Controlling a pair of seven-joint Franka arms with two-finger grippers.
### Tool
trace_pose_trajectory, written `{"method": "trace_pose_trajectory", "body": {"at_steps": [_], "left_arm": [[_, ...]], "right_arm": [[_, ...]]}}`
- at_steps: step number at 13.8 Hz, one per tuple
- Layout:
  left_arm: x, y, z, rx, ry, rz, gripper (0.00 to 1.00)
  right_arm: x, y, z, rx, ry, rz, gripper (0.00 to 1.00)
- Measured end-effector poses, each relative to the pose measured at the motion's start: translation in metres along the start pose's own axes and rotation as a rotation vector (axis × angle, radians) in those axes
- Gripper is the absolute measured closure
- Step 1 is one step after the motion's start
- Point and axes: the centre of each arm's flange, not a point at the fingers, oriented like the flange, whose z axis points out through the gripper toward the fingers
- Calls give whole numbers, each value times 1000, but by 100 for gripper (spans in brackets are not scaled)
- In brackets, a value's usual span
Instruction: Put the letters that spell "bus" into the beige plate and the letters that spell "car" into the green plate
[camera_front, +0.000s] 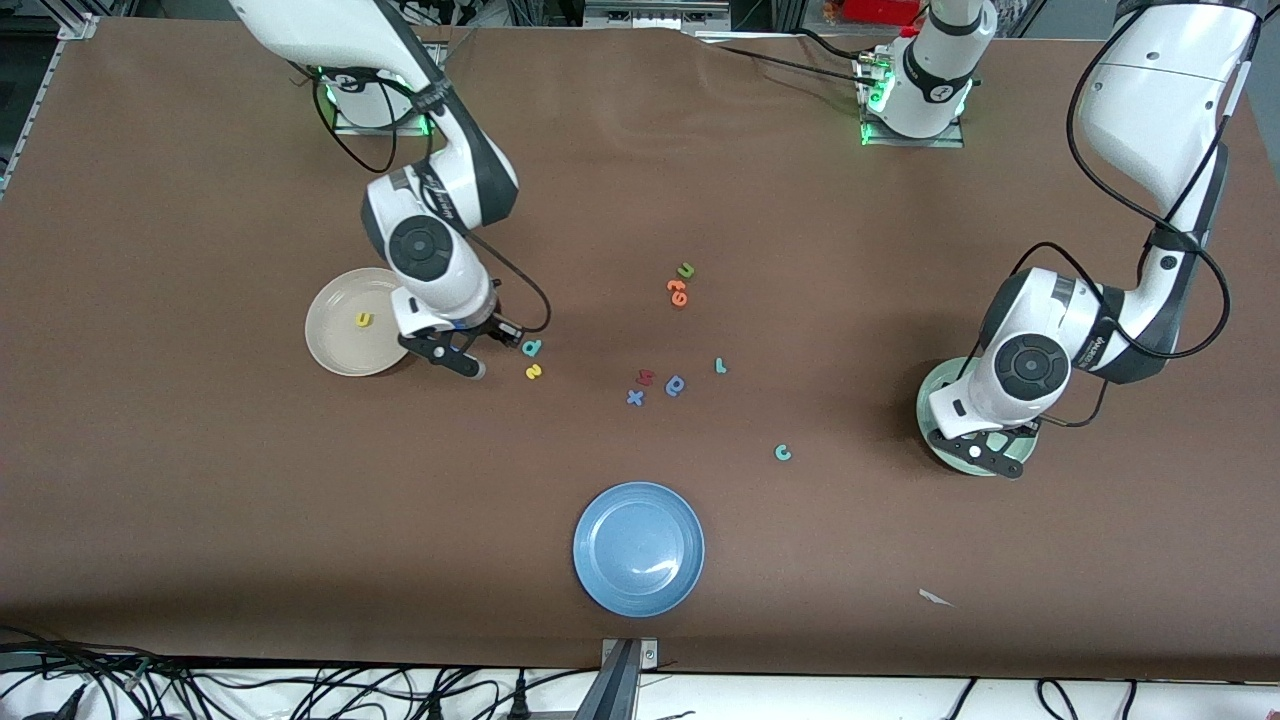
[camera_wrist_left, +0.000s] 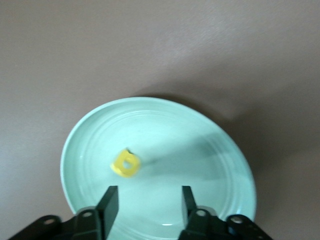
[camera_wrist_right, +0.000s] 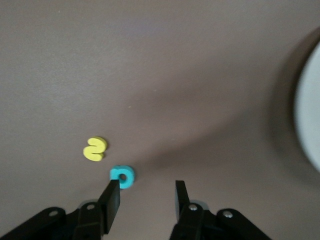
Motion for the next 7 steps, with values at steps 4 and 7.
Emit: {"method": "trace_pose_trajectory", "body": {"at_steps": [4, 7], "left_arm": [[21, 27, -30, -243, 53, -233, 0], [50, 94, -49, -267, 50, -405, 0]], "right_arm": [[-17, -12, 29, 4, 4, 35, 47], [-21, -16, 39, 19, 13, 32, 47]]}}
